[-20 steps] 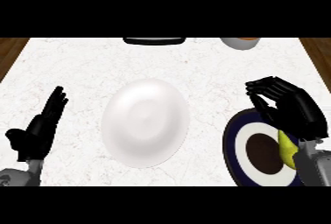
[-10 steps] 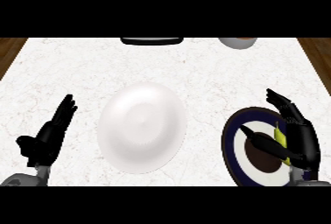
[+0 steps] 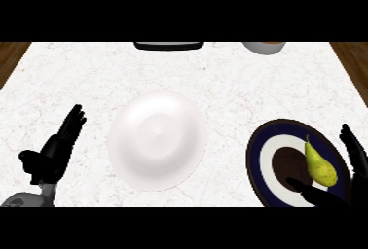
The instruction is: Pick the pear from the plate and place it in the plate
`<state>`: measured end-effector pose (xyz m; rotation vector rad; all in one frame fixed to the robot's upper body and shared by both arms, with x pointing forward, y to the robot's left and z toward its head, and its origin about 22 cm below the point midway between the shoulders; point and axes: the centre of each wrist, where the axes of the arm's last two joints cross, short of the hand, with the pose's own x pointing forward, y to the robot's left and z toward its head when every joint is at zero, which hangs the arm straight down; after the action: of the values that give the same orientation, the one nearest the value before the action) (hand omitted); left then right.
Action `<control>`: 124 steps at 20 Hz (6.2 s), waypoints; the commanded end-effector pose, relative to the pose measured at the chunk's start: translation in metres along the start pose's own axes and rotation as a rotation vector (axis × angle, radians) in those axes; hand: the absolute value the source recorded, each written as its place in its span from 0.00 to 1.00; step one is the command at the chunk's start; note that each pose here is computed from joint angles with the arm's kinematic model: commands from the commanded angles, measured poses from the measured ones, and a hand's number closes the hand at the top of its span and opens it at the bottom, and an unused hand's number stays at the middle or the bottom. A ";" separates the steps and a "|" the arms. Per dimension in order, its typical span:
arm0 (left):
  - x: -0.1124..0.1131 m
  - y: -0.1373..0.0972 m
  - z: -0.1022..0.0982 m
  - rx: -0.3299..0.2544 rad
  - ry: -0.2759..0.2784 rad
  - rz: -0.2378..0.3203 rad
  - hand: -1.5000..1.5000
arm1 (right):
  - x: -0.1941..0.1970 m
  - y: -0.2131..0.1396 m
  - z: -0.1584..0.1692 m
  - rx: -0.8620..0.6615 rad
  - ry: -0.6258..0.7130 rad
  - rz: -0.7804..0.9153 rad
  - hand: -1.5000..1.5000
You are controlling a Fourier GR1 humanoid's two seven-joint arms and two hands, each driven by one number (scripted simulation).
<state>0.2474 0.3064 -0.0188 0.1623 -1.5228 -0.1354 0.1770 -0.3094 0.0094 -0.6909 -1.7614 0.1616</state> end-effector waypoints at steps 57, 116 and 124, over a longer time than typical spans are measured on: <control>0.008 -0.010 -0.025 -0.015 -0.006 0.003 0.50 | -0.042 0.018 -0.041 0.534 0.365 0.641 1.00; -0.002 -0.017 -0.013 -0.045 -0.015 -0.004 0.50 | 0.207 0.252 -0.057 0.319 -0.130 0.265 1.00; 0.013 -0.029 -0.025 -0.065 -0.016 0.010 0.50 | 0.210 0.283 -0.063 0.344 0.028 0.254 0.00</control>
<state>0.2694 0.2907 -0.0154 0.1240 -1.5286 -0.1699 0.2963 0.0097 0.0787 -0.6777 -1.6274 0.6757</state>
